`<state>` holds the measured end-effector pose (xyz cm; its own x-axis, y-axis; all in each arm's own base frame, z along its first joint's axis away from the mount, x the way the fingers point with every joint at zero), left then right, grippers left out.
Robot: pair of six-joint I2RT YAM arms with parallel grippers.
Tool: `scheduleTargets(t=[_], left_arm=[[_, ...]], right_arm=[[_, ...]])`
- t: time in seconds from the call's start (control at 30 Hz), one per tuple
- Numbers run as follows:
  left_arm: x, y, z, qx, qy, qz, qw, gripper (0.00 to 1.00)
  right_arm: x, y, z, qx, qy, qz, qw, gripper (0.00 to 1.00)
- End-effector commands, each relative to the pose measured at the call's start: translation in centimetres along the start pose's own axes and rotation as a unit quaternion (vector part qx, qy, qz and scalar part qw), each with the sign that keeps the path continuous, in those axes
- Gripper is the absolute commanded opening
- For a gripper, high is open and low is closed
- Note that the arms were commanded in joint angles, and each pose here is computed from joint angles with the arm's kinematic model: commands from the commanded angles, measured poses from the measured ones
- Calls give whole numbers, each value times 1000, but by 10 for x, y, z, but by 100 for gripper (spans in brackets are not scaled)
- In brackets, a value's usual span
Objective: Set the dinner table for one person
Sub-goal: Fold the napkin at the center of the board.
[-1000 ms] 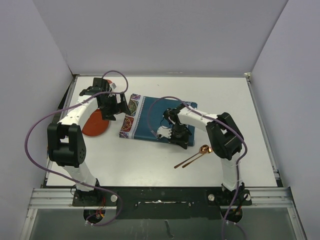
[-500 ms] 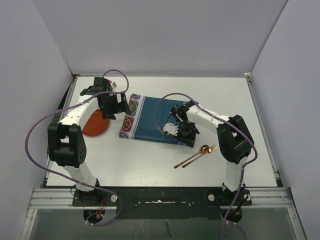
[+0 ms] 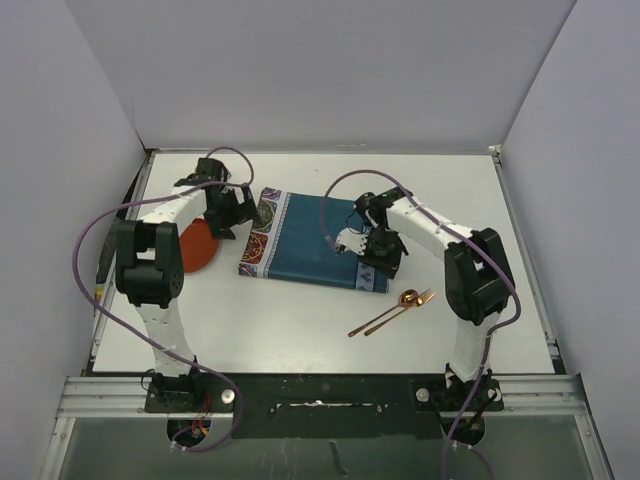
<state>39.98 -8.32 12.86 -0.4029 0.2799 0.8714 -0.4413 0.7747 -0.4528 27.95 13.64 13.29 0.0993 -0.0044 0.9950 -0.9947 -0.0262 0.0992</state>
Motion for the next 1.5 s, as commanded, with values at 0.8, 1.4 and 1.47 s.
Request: scheduleTargets(t=[0.8,1.4,1.47], left_arm=[[14,7,103,8,25,-3,1000,98],[-7,-22,78,-20,5,25,999,98],[-14,-26,74,-21,10,27,999,98]], right_arm=[[48,-62,32,-52,-52,121,990,0],[1,-124,-3,-99,-96,125,983,0],[-6,-121,2,-106,-98,118,982,0]])
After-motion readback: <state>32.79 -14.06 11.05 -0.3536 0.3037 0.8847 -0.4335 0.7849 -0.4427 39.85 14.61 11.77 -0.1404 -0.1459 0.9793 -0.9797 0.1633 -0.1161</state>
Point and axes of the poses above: each gripper's point midway between its finger pads, its own x axis back along the fingers, its own y axis along the line the jaws close on, z = x × y, the point moved 7 cm from there along x, back along the fingers, and after that the axes turned 14 degrees about x, right-handed, at the moved point
